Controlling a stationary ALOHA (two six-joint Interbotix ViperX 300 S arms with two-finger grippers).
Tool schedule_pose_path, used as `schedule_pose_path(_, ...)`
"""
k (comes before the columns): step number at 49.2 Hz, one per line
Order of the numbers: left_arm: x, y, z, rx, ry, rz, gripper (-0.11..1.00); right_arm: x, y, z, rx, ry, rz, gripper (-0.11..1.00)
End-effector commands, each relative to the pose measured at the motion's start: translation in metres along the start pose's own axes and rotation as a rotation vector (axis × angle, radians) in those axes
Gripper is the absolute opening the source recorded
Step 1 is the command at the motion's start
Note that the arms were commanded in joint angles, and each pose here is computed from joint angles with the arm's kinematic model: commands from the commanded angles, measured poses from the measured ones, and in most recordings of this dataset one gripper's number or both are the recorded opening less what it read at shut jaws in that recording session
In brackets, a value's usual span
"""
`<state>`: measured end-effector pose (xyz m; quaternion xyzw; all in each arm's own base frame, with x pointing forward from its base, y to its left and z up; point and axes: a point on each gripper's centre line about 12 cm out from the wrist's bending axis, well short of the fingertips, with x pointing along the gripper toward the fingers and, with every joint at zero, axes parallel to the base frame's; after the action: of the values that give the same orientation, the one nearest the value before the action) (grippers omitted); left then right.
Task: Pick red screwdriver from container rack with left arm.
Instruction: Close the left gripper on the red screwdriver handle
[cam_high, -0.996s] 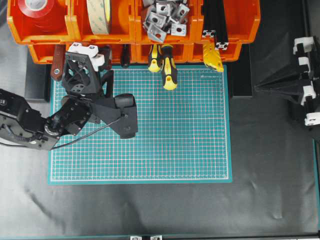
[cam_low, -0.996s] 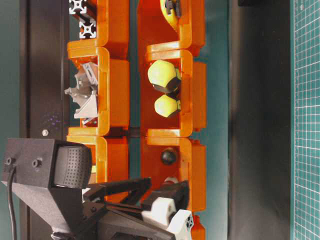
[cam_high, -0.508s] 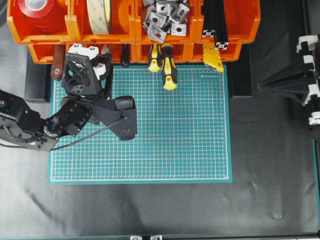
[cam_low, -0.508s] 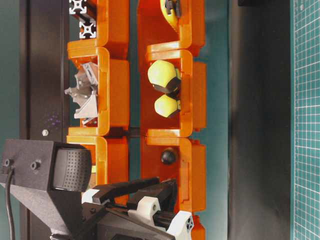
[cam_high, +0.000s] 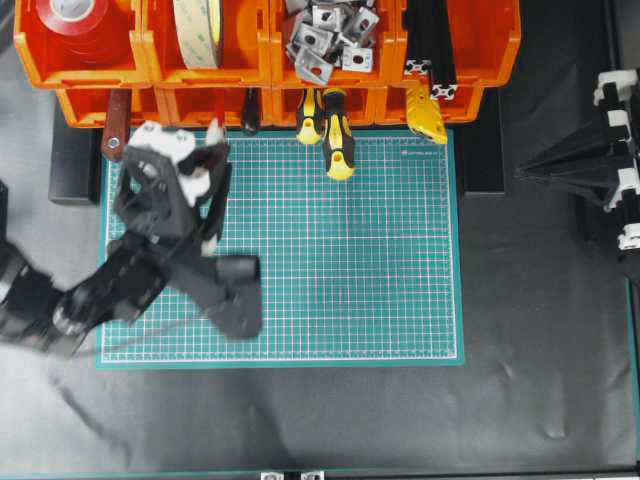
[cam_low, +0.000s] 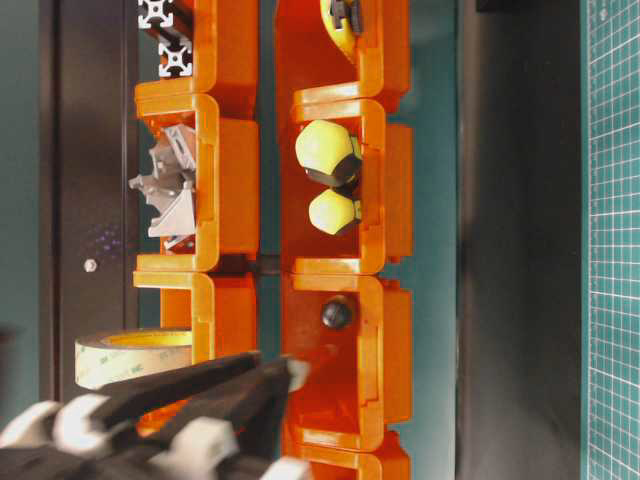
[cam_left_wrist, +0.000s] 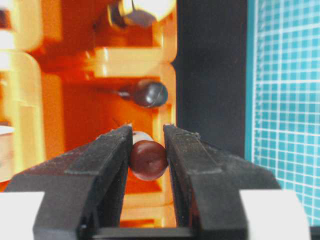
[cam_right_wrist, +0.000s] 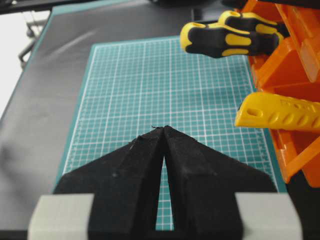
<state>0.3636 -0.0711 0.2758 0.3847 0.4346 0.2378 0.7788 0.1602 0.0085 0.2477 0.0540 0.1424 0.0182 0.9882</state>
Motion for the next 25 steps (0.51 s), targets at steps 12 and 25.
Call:
schedule_pose_path(12,-0.077,0.02,0.025,-0.01,-0.089,0.017,0.24,-0.003,0.0,0.01,0.009,-0.032,0.0,0.0)
schedule_pose_path(25,-0.126,0.003,0.04,0.02,-0.15,-0.001,0.24,-0.008,-0.005,0.007,0.019,-0.004,-0.033,0.01)
